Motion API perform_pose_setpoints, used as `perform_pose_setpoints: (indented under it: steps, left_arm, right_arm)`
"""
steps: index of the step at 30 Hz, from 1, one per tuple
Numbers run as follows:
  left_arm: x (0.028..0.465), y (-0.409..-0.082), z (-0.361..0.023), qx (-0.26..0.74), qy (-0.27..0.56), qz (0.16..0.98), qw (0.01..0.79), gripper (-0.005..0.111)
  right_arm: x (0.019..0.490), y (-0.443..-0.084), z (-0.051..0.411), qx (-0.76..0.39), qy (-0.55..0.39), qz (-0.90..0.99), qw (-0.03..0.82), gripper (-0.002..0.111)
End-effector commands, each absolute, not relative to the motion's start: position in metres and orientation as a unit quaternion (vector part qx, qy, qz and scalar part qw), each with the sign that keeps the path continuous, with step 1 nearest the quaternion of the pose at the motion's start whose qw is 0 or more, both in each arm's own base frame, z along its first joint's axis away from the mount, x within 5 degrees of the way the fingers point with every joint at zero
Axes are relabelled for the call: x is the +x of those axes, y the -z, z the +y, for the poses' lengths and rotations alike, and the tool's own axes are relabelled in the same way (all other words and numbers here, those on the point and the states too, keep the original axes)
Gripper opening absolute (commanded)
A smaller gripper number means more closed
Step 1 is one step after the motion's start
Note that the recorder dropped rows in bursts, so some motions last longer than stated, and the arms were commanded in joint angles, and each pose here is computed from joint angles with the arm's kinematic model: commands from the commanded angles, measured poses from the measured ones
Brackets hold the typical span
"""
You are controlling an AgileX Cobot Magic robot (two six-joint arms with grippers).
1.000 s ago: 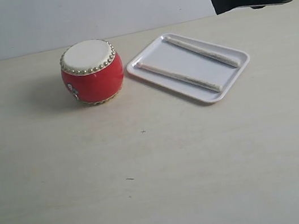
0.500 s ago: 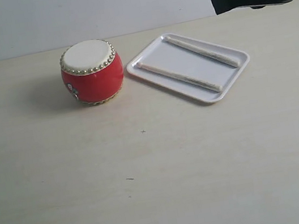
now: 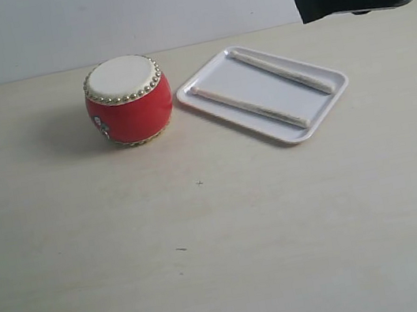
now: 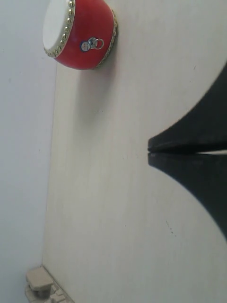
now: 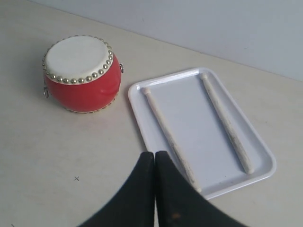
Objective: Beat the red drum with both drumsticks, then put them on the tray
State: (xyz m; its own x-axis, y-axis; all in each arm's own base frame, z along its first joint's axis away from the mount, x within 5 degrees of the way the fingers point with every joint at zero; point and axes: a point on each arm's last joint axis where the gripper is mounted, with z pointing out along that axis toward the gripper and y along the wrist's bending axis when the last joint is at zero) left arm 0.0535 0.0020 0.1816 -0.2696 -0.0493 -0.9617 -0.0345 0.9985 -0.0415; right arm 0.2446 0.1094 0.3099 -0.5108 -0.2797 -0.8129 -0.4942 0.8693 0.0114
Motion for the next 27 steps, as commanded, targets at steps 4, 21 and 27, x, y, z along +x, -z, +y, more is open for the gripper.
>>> perform_pose_setpoints:
  steps: [4,21,27]
  left_arm:
    - [0.053,-0.181,0.002,-0.026,0.005,0.794,0.607,0.000]
    - [0.053,-0.181,0.002,-0.026,0.005,0.794,0.607,0.000]
    - [0.053,-0.181,0.002,-0.026,0.005,0.794,0.607,0.000]
  right_arm:
    - [0.225,-0.286,0.094,-0.207,-0.102,0.851,0.471,0.000]
    - [0.075,-0.226,-0.002,0.016,0.000,0.699,0.715,0.000]
    - [0.063,-0.219,-0.002,0.009,0.007,0.669,0.743,0.000]
